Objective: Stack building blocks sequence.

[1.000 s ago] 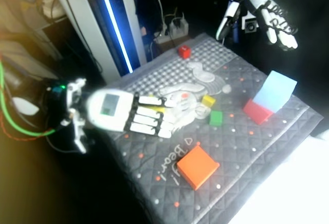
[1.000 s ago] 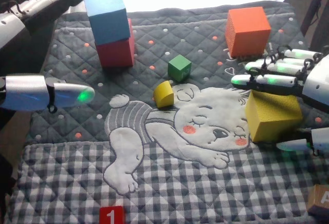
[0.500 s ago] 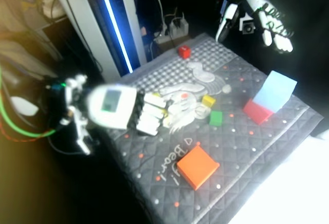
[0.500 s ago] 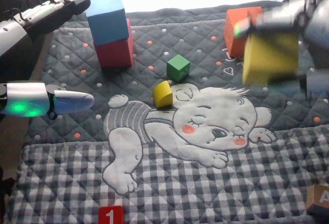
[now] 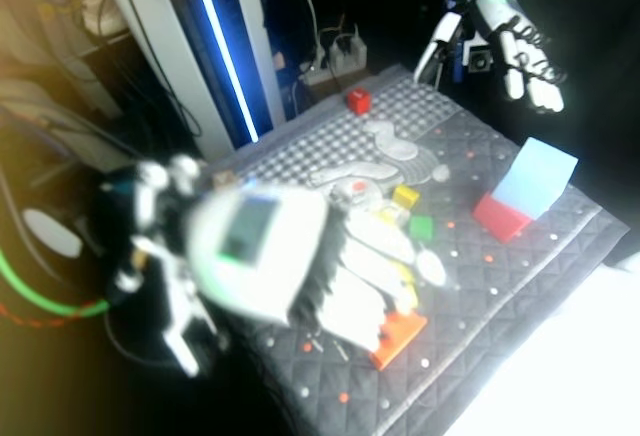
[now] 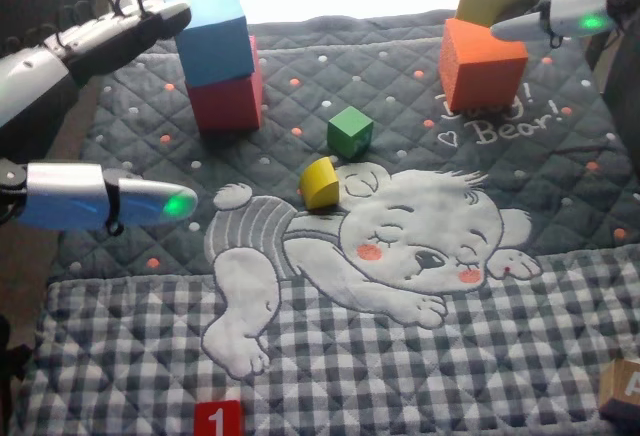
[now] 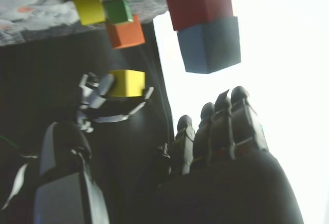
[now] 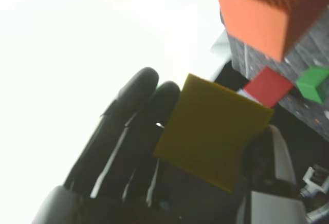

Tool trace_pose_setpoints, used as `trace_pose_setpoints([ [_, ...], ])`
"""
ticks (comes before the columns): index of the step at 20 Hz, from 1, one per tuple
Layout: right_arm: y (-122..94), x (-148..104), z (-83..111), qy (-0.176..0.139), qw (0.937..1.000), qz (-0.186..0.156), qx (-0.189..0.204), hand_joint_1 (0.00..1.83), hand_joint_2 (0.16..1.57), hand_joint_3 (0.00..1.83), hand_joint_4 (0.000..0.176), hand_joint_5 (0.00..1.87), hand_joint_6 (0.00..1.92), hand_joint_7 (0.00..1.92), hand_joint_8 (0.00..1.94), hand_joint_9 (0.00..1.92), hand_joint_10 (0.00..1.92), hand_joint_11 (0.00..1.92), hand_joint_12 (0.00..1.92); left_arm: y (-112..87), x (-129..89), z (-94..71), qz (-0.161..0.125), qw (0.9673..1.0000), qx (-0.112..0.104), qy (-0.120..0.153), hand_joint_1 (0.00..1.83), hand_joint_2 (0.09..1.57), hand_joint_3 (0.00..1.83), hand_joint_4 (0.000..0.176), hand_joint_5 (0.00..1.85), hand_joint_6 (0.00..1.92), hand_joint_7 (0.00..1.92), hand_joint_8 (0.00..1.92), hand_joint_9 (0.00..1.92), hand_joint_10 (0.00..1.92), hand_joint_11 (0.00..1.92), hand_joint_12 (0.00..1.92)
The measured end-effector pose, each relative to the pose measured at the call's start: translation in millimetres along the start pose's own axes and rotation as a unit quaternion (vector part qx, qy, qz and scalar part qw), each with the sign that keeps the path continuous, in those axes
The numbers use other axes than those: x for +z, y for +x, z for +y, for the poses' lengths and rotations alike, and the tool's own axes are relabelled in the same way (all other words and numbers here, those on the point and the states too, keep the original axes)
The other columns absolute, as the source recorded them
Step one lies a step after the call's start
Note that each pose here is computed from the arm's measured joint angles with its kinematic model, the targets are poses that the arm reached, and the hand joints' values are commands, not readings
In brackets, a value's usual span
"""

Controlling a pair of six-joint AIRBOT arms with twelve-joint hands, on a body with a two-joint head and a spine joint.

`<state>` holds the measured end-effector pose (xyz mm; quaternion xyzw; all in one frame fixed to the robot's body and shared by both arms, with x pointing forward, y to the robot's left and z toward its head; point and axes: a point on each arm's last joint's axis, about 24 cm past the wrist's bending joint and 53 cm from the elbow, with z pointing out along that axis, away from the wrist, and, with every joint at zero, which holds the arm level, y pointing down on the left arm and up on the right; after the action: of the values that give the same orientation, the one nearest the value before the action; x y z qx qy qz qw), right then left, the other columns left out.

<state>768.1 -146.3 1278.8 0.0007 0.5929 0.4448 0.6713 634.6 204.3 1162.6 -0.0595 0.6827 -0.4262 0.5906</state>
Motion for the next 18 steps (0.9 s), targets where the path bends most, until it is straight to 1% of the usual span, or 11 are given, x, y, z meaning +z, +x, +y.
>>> trace_pose_setpoints([
  [3, 18.7, 9.1, -11.6, 0.022, 0.9995, 0.021, 0.001, 1.26, 1.07, 0.0, 0.0, 1.03, 0.84, 1.15, 0.81, 1.19, 0.8, 1.04, 1.37, 2.2, 0.6, -2.1, 0.003, 1.0, -0.007, 0.004, 0.72, 0.85, 0.0, 0.139, 0.1, 0.01, 0.03, 0.0, 0.0, 0.0, 0.0, 0.0],
  [6, 25.2, 12.8, -13.3, 0.025, 0.9993, 0.027, 0.001, 1.25, 1.08, 0.0, 0.0, 1.01, 0.87, 1.11, 0.88, 1.15, 0.86, 1.01, 1.34, 1.7, 0.6, -1.9, 0.002, 1.0, -0.007, 0.004, 0.75, 0.86, 0.0, 0.129, 0.11, 0.01, 0.02, 0.0, 0.0, 0.0, 0.0, 0.0],
  [7, 27.2, 13.8, -15.2, 0.029, 0.9992, 0.029, 0.002, 1.36, 1.06, 0.0, 0.0, 0.99, 0.82, 1.1, 0.79, 1.13, 1.0, 1.03, 1.27, 1.7, 0.6, -2.1, 0.002, 1.0, -0.007, 0.004, 0.77, 0.86, 0.0, 0.123, 0.12, 0.01, 0.03, 0.0, 0.0, 0.0, 0.02, 0.01],
  [8, 28.2, 14.0, -16.1, 0.031, 0.9991, 0.03, 0.002, 1.39, 1.07, 0.0, 0.0, 0.94, 0.83, 1.09, 0.82, 1.11, 1.06, 0.99, 1.26, 2.4, 0.6, -2.8, 0.003, 1.0, -0.006, 0.005, 0.77, 0.86, 0.0, 0.125, 0.12, 0.01, 0.03, 0.0, 0.0, 0.0, 0.02, 0.01],
  [9, 28.3, 13.8, -18.0, 0.033, 0.9989, 0.032, 0.001, 1.37, 1.12, 0.0, 0.0, 0.88, 1.05, 0.99, 0.96, 0.92, 1.19, 0.64, 1.34, 3.1, 0.5, -3.4, 0.005, 1.0, -0.006, 0.007, 0.77, 0.86, 0.0, 0.129, 0.11, 0.0, 0.03, 0.0, 0.0, 0.0, 0.02, 0.01],
  [10, 28.2, 13.6, -20.1, 0.037, 0.9988, 0.032, 0.002, 1.47, 1.07, 0.0, 0.0, 0.72, 0.53, 1.05, 0.9, 0.93, 1.13, 0.47, 1.42, 3.5, 0.5, -4.1, 0.006, 0.9999, -0.005, 0.008, 0.77, 0.87, 0.0, 0.13, 0.11, 0.0, 0.03, 0.0, 0.0, 0.0, 0.01, 0.01],
  [11, 27.8, 13.5, -21.4, 0.039, 0.9987, 0.032, 0.002, 1.38, 1.08, 0.0, 0.0, 0.67, 0.22, 1.01, 0.96, 0.87, 0.83, 0.43, 1.49, 3.6, 0.5, -4.4, 0.006, 0.9999, -0.005, 0.009, 0.79, 0.86, 0.0, 0.14, 0.12, 0.01, 0.04, 0.0, 0.0, 0.0, 0.02, 0.01],
  [12, 27.9, 13.4, -21.8, 0.04, 0.9987, 0.033, 0.002, 1.36, 1.09, 0.0, 0.0, 0.65, 0.09, 0.99, 1.0, 0.84, 0.71, 0.38, 1.51, 3.5, 0.5, -4.9, 0.006, 0.9999, -0.006, 0.01, 0.78, 0.87, 0.0, 0.133, 0.12, 0.01, 0.04, 0.01, 0.01, 0.0, 0.02, 0.01],
  [13, 27.9, 13.4, -21.8, 0.04, 0.9987, 0.033, 0.002, 1.24, 1.02, 0.0, 0.0, 0.6, 0.02, 0.75, 0.64, 0.82, 0.78, 0.55, 1.54, 3.2, 0.5, -5.3, 0.005, 0.9999, -0.006, 0.011, 0.81, 0.88, 0.01, 0.125, 0.13, 0.01, 0.06, 0.01, 0.02, 0.01, 0.03, 0.02],
  [16, 30.1, 13.9, -21.1, 0.039, 0.9986, 0.034, 0.003, 1.16, 0.99, 0.0, 0.0, 0.48, 0.0, 0.72, 0.15, 0.79, 0.77, 0.51, 1.52, 0.7, 1.8, -4.1, 0.004, 0.9999, -0.003, 0.011, 0.81, 0.89, 0.01, 0.118, 0.15, 0.01, 0.07, 0.01, 0.03, 0.01, 0.03, 0.03],
  [18, 31.2, 13.9, -20.9, 0.039, 0.9986, 0.035, 0.003, 1.1, 0.97, 0.0, 0.007, 0.31, 0.0, 0.56, 0.01, 0.74, 0.39, 0.49, 1.29, -2.3, 2.8, -4.4, 0.0, 0.9999, -0.003, 0.012, 0.77, 0.89, 0.01, 0.129, 0.14, 0.0, 0.06, 0.0, 0.01, 0.0, 0.01, 0.02],
])
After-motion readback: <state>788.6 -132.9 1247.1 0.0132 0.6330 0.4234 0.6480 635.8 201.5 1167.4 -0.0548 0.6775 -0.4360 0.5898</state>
